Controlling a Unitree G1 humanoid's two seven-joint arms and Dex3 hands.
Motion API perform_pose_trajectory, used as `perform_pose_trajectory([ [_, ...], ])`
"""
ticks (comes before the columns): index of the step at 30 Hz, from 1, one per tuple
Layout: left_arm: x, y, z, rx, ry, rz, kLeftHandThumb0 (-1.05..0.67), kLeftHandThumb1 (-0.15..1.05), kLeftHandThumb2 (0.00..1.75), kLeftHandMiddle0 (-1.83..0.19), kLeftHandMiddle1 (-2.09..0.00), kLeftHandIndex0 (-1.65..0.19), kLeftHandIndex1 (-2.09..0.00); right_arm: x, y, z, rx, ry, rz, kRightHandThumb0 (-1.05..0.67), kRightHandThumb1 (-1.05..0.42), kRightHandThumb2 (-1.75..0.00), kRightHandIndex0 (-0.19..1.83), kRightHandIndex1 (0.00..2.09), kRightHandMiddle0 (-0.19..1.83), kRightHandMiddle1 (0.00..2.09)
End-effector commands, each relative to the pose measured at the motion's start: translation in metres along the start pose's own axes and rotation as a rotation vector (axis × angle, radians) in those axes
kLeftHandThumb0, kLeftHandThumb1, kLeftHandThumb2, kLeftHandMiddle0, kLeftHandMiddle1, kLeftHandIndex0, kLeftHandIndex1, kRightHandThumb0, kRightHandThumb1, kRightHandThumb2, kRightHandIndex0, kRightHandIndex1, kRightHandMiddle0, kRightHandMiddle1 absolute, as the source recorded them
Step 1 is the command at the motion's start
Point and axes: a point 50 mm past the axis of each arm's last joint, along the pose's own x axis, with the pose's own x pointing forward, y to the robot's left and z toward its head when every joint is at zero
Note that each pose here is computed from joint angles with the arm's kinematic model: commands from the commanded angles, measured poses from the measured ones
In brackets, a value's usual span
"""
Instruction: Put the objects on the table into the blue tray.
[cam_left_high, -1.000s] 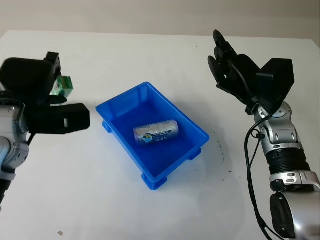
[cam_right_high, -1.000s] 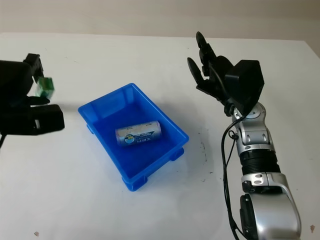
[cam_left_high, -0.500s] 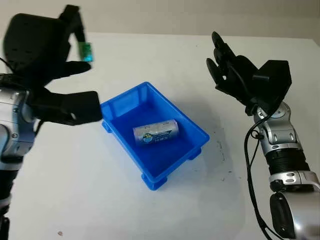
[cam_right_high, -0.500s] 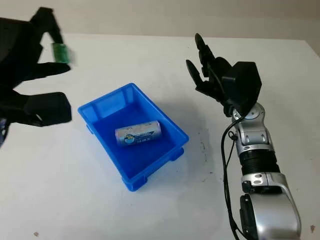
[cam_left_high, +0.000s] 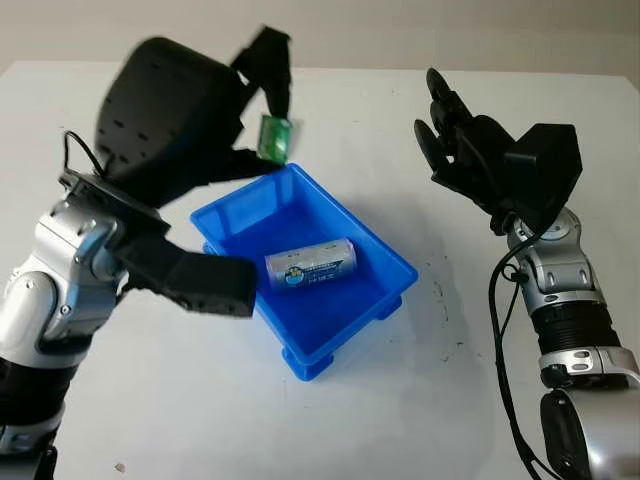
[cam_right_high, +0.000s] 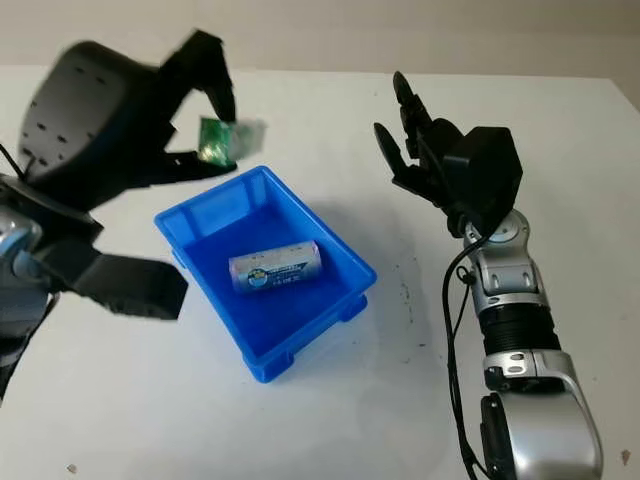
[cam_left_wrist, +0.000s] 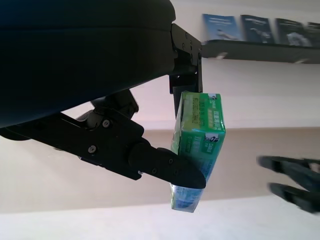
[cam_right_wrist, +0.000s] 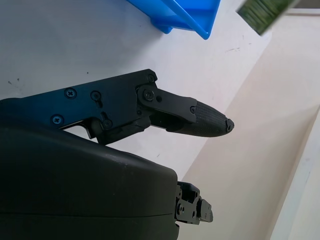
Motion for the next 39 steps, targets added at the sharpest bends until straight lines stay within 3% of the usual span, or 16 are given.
perform_pose_trajectory([
  [1, -0.003, 0.001, 0.002, 0.002, -0.011, 0.002, -0.33, 1.05, 0.24, -1.23, -2.09, -0.39, -2.09, 0.0, 0.001, 0.004, 0.007, -0.022, -0.002, -0.57, -1.05, -0.65, -0.19, 0.0, -0.19, 0.0],
  [5, -0.005, -0.006, 0.004, 0.001, -0.007, -0.051, -0.35, 1.05, 0.26, -1.19, -2.09, -0.32, -2.09, 0.0, 0.001, 0.004, 0.008, -0.023, -0.004, -0.57, -1.05, -0.64, -0.19, 0.0, -0.19, 0.0],
  [17, -0.011, -0.021, 0.005, 0.056, 0.017, -0.127, -0.35, 1.05, 0.18, -1.21, -2.09, -0.48, -2.09, -0.001, -0.001, 0.004, 0.009, -0.02, -0.008, -0.57, -1.05, -0.64, -0.19, 0.0, -0.19, 0.0],
  [21, -0.012, -0.022, 0.005, 0.055, 0.037, -0.18, -0.37, 1.05, 0.2, -1.09, -2.09, -0.29, -2.09, 0.0, -0.001, 0.004, 0.007, -0.018, -0.012, -0.58, -1.05, -0.63, -0.19, 0.0, -0.19, 0.0],
  [24, -0.012, -0.025, 0.004, 0.116, 0.067, -0.242, -0.6, 1.05, 0.26, -0.39, -2.09, 0.05, -1.35, 0.001, 0.0, 0.005, 0.011, -0.019, -0.01, -0.58, -1.05, -0.63, -0.19, 0.0, -0.19, 0.0],
  [25, -0.013, -0.026, 0.004, 0.141, 0.083, -0.274, -0.68, 1.05, 0.31, -0.17, -2.01, 0.06, -1.02, 0.001, 0.0, 0.005, 0.011, -0.019, -0.009, -0.58, -1.05, -0.63, -0.19, 0.0, -0.19, 0.0],
  [26, -0.014, -0.028, 0.004, 0.152, 0.102, -0.306, -0.75, 1.05, 0.39, -0.03, -1.3, 0.05, -0.58, 0.001, 0.0, 0.005, 0.011, -0.02, -0.009, -0.58, -1.05, -0.63, -0.19, 0.0, -0.19, 0.0],
  [27, -0.014, -0.029, 0.004, 0.151, 0.118, -0.33, -0.79, 1.05, 0.44, -0.03, -0.81, 0.08, -0.35, 0.001, 0.0, 0.004, 0.012, -0.022, -0.008, -0.58, -1.05, -0.63, -0.19, 0.0, -0.19, 0.0],
  [28, -0.015, -0.03, 0.003, 0.145, 0.13, -0.35, -0.83, 1.05, 0.49, -0.02, -0.41, 0.12, -0.18, 0.0, 0.0, 0.004, 0.009, -0.021, -0.007, -0.57, -1.05, -0.63, -0.19, 0.0, -0.19, 0.0],
  [29, -0.015, -0.032, 0.003, 0.135, 0.138, -0.362, -0.84, 1.05, 0.52, 0.01, -0.25, 0.16, -0.11, 0.0, 0.0, 0.004, 0.006, -0.022, -0.006, -0.57, -1.05, -0.63, -0.19, 0.0, -0.19, 0.0],
  [32, -0.015, -0.033, 0.001, 0.078, 0.152, -0.381, -0.87, 1.05, 0.57, 0.12, -0.06, 0.19, -0.01, -0.001, -0.001, 0.004, 0.003, -0.024, -0.004, -0.57, -1.05, -0.64, -0.19, 0.0, -0.19, 0.0],
  [39, -0.013, -0.034, -0.005, -0.051, 0.144, -0.343, -0.82, 1.05, 0.58, 0.19, 0.0, 0.19, 0.0, -0.001, 0.0, 0.002, -0.004, -0.021, -0.01, -0.59, -1.05, -0.6, -0.19, 0.0, -0.19, 0.0],
])
